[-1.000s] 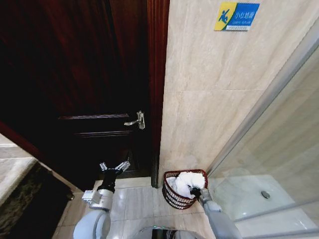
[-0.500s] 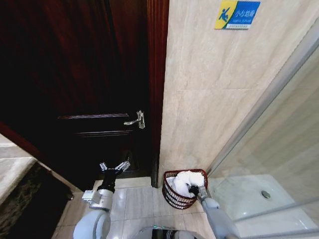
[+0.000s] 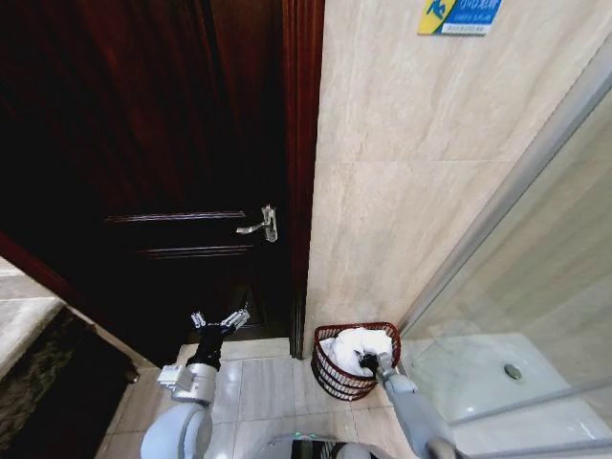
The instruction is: Discard the used towel into the hamper.
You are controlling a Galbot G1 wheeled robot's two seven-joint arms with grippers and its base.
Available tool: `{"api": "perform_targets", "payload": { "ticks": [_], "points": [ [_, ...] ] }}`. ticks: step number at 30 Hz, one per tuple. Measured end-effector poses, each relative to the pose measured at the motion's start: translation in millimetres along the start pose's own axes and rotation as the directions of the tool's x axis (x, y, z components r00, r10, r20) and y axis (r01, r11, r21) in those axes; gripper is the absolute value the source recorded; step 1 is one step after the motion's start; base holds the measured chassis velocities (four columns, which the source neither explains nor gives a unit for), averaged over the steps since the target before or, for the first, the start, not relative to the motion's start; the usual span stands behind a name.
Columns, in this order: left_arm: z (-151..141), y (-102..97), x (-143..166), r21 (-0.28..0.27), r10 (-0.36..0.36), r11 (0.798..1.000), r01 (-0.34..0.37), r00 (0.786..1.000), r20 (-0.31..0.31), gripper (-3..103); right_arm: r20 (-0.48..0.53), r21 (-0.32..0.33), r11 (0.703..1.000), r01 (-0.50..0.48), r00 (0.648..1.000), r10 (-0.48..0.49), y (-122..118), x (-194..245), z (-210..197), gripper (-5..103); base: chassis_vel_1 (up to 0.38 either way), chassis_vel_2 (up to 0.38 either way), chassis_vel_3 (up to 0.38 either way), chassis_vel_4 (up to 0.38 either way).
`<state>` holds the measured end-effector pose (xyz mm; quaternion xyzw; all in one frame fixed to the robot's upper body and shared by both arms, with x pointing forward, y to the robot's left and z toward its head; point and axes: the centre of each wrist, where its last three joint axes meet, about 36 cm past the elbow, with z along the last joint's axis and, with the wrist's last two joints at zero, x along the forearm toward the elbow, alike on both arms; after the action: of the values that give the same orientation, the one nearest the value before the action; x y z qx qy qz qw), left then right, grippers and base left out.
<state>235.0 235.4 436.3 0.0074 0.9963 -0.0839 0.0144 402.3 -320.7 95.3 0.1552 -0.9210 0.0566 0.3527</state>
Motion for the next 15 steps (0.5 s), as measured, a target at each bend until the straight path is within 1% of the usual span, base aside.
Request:
{"api": "perform_targets", "payload": {
  "ticks": [1, 3, 4, 5, 6, 8, 9, 10, 13, 14, 15],
  "points": [
    [0.0, 0.0, 0.0, 0.000, 0.000, 1.000, 0.000, 1.000, 0.000, 100, 0.011, -0.012, 1.000, 0.012, 1.000, -0.012, -2.0, 6.8, -3.8, 8, 0.000, 0.000, 0.000, 0.000],
    [0.0, 0.0, 0.0, 0.000, 0.000, 1.000, 0.000, 1.000, 0.000, 100, 0.025, -0.024, 1.000, 0.020, 1.000, -0.019, -2.3, 11.8, -6.2, 8, 0.000, 0.000, 0.000, 0.000],
    [0.0, 0.0, 0.0, 0.000, 0.000, 1.000, 0.000, 1.000, 0.000, 100, 0.049, -0.042, 0.999, 0.030, 0.998, -0.028, -0.9, 19.2, -8.0, 14, 0.000, 0.000, 0.000, 0.000],
    [0.0, 0.0, 0.0, 0.000, 0.000, 1.000, 0.000, 1.000, 0.000, 100, 0.073, -0.041, 0.998, 0.043, 0.997, -0.040, 0.4, 27.6, -8.1, 19, 0.000, 0.000, 0.000, 0.000],
    [0.0, 0.0, 0.0, 0.000, 0.000, 1.000, 0.000, 1.000, 0.000, 100, 0.073, -0.041, 0.998, 0.043, 0.997, -0.040, 0.4, 27.6, -8.1, 19, 0.000, 0.000, 0.000, 0.000],
    [0.0, 0.0, 0.0, 0.000, 0.000, 1.000, 0.000, 1.000, 0.000, 100, 0.096, -0.021, 0.998, 0.052, 0.994, -0.050, -1.7, 39.5, -4.4, 30, 0.000, 0.000, 0.000, 0.000],
    [0.0, 0.0, 0.0, 0.000, 0.000, 1.000, 0.000, 1.000, 0.000, 100, 0.127, 0.001, 0.999, 0.050, 0.991, -0.050, -3.1, 49.0, 0.9, 35, 0.000, 0.000, 0.000, 0.000],
    [0.0, 0.0, 0.0, 0.000, 0.000, 1.000, 0.000, 1.000, 0.000, 100, 0.127, 0.001, 0.999, 0.050, 0.991, -0.050, -3.1, 49.0, 0.9, 35, 0.000, 0.000, 0.000, 0.000],
    [0.0, 0.0, 0.0, 0.000, 0.000, 1.000, 0.000, 1.000, 0.000, 100, 0.188, 0.072, 0.997, 0.024, 0.981, -0.037, -3.4, 66.7, 10.5, 51, 0.000, 0.000, 0.000, 0.000],
    [0.0, 0.0, 0.0, 0.000, 0.000, 1.000, 0.000, 1.000, 0.000, 100, 0.188, 0.072, 0.997, 0.024, 0.981, -0.037, -3.4, 66.7, 10.5, 51, 0.000, 0.000, 0.000, 0.000],
    [0.0, 0.0, 0.0, 0.000, 0.000, 1.000, 0.000, 1.000, 0.000, 100, 0.205, 0.089, 0.996, 0.015, 0.978, -0.033, -3.9, 71.9, 10.8, 57, 0.000, 0.000, 0.000, 0.000]
  ]
}}
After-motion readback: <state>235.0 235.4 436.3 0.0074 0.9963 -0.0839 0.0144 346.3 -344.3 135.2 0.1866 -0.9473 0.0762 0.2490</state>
